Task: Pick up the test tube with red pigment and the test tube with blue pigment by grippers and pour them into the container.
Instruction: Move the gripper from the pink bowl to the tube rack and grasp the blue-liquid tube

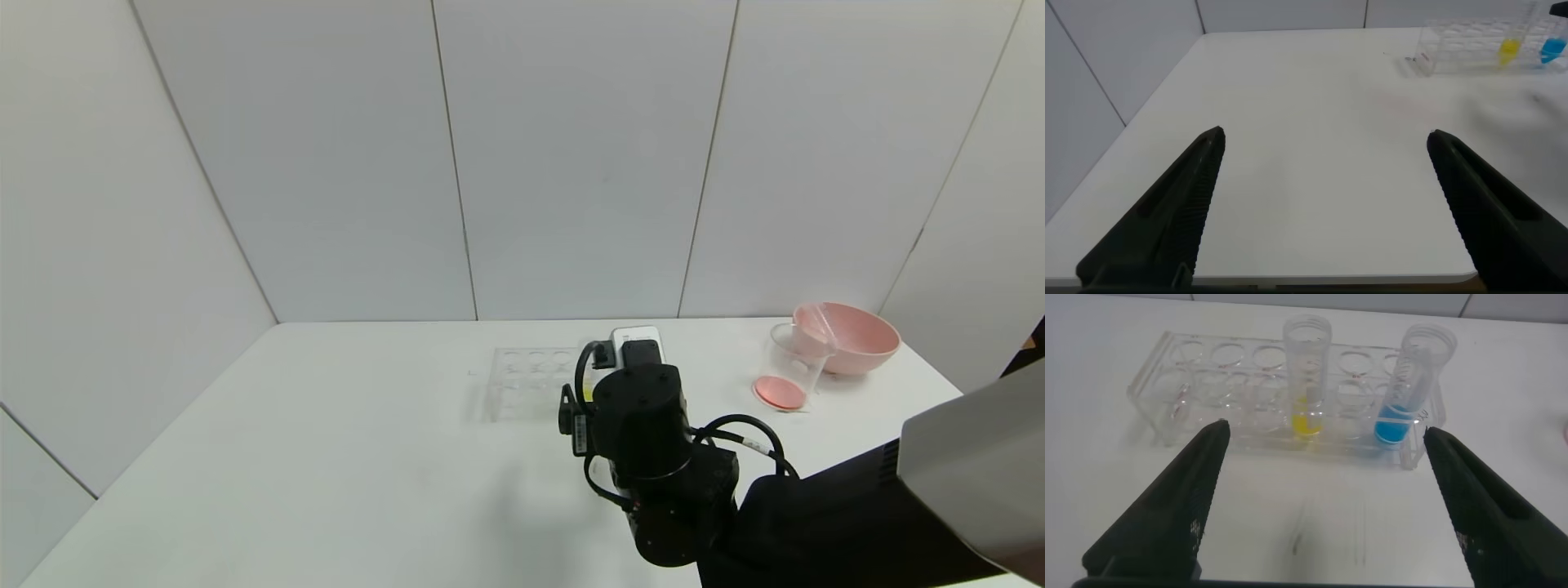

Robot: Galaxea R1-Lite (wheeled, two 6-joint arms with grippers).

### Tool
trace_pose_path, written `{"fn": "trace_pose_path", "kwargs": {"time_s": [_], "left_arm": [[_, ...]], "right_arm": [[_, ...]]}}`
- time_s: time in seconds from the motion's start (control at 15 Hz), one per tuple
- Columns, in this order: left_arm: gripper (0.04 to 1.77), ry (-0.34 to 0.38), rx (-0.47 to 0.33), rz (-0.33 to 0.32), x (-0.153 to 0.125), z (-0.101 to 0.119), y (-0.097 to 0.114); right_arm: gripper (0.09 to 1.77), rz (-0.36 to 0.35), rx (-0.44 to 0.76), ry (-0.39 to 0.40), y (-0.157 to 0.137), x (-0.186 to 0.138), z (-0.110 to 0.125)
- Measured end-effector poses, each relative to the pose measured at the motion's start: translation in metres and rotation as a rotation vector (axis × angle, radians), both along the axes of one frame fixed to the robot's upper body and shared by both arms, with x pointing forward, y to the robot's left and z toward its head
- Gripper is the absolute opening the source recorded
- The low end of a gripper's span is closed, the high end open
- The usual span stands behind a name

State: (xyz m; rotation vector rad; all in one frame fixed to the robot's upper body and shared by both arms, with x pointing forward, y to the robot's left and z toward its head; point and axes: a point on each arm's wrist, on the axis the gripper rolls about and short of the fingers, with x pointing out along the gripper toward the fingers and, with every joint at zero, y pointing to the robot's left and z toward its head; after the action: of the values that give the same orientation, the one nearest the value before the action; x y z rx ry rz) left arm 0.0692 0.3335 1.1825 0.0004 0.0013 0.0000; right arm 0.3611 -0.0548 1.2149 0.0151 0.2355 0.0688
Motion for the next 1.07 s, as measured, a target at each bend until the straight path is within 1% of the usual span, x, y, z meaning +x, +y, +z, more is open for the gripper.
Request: {"fn": "trace_pose_path", "kwargs": {"time_s": [0.27, 0.4, 0.53, 0.67, 1.07], "left_arm": [[1.76, 0.0, 0.0, 0.0, 0.0, 0.0, 0.0], [1.76, 0.0, 0.0, 0.0, 0.0, 0.0, 0.0], [1.76, 0.0, 0.0, 0.0, 0.0, 0.0, 0.0], [1.76, 0.0, 0.0, 0.0, 0.0, 0.0, 0.0], [1.76, 0.0, 0.0, 0.0, 0.0, 0.0, 0.0]], "right_arm": [[1.7, -0.059, -0.015, 0.019, -0.025, 0.015, -0.004], [1.7, -0.049, -0.007, 0.031, -0.034, 0.022, -0.006], [1.7, -0.03, 0.006, 0.038, -0.037, 0.026, -0.007], [1.7, -0.03, 0.009, 0.038, -0.038, 0.033, -0.008], [1.71, -0.073, 0.019, 0.021, -0.038, 0.062, -0.015]]}}
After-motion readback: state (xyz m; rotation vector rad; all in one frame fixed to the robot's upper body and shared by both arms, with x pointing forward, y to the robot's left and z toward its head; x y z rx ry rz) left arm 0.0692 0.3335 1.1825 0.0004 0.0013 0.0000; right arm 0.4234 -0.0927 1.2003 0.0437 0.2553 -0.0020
